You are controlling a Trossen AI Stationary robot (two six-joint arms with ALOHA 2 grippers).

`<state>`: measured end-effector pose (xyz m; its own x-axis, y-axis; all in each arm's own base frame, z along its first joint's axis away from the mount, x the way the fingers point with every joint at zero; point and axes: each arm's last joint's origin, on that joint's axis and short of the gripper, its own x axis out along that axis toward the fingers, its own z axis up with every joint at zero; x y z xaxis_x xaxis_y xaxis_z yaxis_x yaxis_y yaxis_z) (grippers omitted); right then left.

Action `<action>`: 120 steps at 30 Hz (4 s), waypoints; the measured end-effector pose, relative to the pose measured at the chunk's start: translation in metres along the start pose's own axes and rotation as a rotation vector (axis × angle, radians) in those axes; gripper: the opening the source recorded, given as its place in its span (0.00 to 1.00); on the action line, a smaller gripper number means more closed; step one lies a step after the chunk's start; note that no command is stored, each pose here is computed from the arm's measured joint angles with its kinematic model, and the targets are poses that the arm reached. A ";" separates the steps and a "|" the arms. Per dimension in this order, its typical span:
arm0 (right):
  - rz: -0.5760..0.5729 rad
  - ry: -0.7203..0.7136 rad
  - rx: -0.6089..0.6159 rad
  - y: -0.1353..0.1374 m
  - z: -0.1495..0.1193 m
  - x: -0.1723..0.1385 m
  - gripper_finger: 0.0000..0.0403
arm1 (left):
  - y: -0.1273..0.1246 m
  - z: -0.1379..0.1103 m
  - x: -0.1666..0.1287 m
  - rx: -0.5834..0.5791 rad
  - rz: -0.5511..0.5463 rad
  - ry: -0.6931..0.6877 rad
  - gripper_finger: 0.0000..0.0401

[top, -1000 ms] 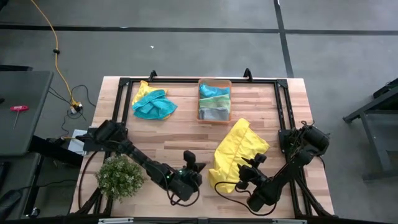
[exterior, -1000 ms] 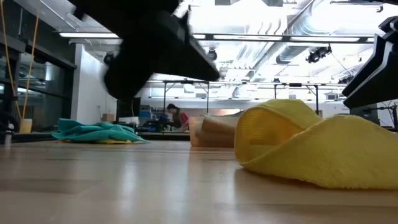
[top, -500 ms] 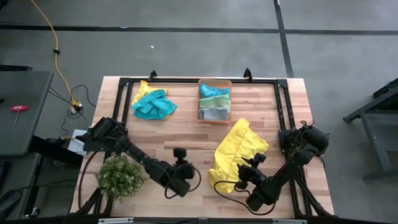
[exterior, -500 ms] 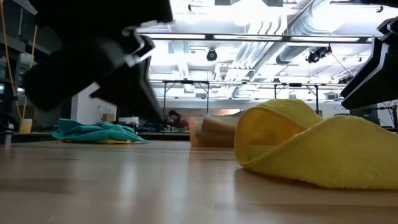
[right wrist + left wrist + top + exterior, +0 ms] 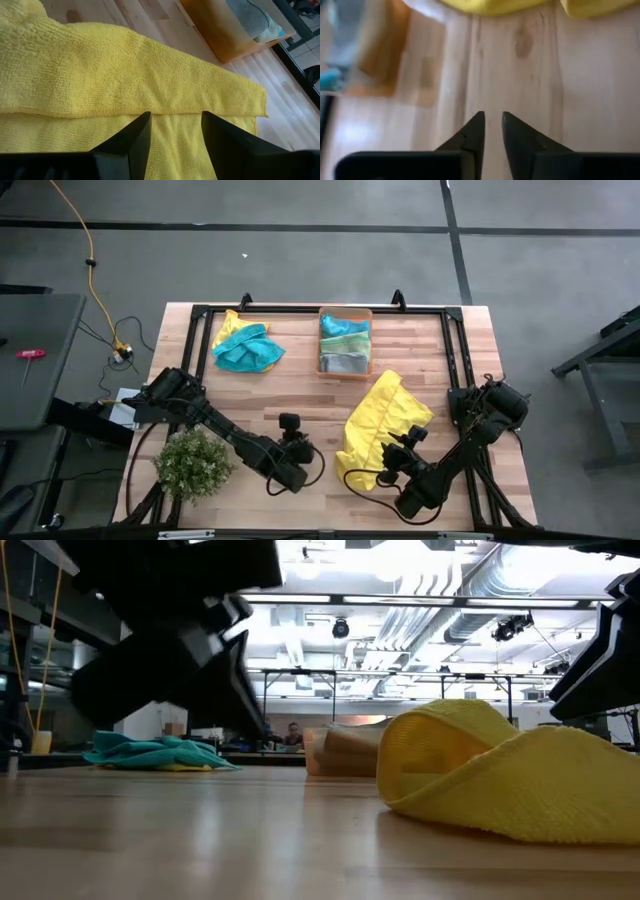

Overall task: Fold microfiber towels
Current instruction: Fold the right yellow microfiber cloth

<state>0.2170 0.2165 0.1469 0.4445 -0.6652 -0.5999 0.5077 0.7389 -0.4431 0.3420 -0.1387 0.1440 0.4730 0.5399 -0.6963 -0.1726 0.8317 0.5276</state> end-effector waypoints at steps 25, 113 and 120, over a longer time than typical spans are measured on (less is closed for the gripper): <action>-0.140 0.053 0.121 -0.026 -0.034 -0.039 0.41 | -0.038 0.049 0.030 0.524 -0.055 -0.511 0.43; -0.126 0.013 0.129 -0.024 -0.030 -0.036 0.41 | -0.037 0.052 0.060 1.181 0.102 -0.611 0.43; -0.123 0.004 0.129 -0.024 -0.030 -0.036 0.41 | -0.045 0.056 0.049 1.168 0.084 -0.740 0.43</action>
<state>0.1667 0.2256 0.1589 0.3702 -0.7493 -0.5491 0.6488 0.6316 -0.4245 0.4216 -0.1574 0.1136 0.9043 0.0837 -0.4187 0.4192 0.0125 0.9078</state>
